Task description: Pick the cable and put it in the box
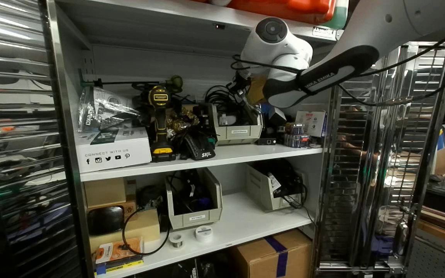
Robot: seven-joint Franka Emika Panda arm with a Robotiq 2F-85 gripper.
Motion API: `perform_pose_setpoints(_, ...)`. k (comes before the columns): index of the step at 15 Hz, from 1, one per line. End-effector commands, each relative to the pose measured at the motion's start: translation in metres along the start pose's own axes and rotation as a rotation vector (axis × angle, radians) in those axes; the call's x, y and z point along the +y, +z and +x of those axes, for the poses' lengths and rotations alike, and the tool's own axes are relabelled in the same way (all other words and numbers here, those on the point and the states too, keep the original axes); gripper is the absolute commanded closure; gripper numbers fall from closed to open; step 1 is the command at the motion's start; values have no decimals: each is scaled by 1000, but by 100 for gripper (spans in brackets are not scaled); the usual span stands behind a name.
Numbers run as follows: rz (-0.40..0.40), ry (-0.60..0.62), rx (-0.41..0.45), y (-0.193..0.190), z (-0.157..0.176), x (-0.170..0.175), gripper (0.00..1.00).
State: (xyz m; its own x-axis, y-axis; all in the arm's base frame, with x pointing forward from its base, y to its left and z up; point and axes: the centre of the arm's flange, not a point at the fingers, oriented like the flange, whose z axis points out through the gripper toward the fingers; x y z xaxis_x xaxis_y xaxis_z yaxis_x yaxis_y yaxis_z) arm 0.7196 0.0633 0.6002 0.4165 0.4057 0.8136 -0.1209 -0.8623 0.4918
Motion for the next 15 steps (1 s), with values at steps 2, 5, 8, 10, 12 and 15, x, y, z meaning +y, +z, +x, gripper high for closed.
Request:
perform_pose_setpoints(2, -47, 93, 97, 48, 18, -16, 82)
perform_pose_setpoints(5, -39, 126, 122, 63, 26, -27, 83)
perform_pose_setpoints(8, -42, 139, 137, 75, 32, -35, 83)
perform_pose_setpoints(10, -43, 141, 136, 83, 32, -37, 83)
perform_pose_setpoints(12, -50, 137, 110, 89, 31, -39, 82)
perform_pose_setpoints(15, -61, 148, 88, 92, 27, -40, 31)
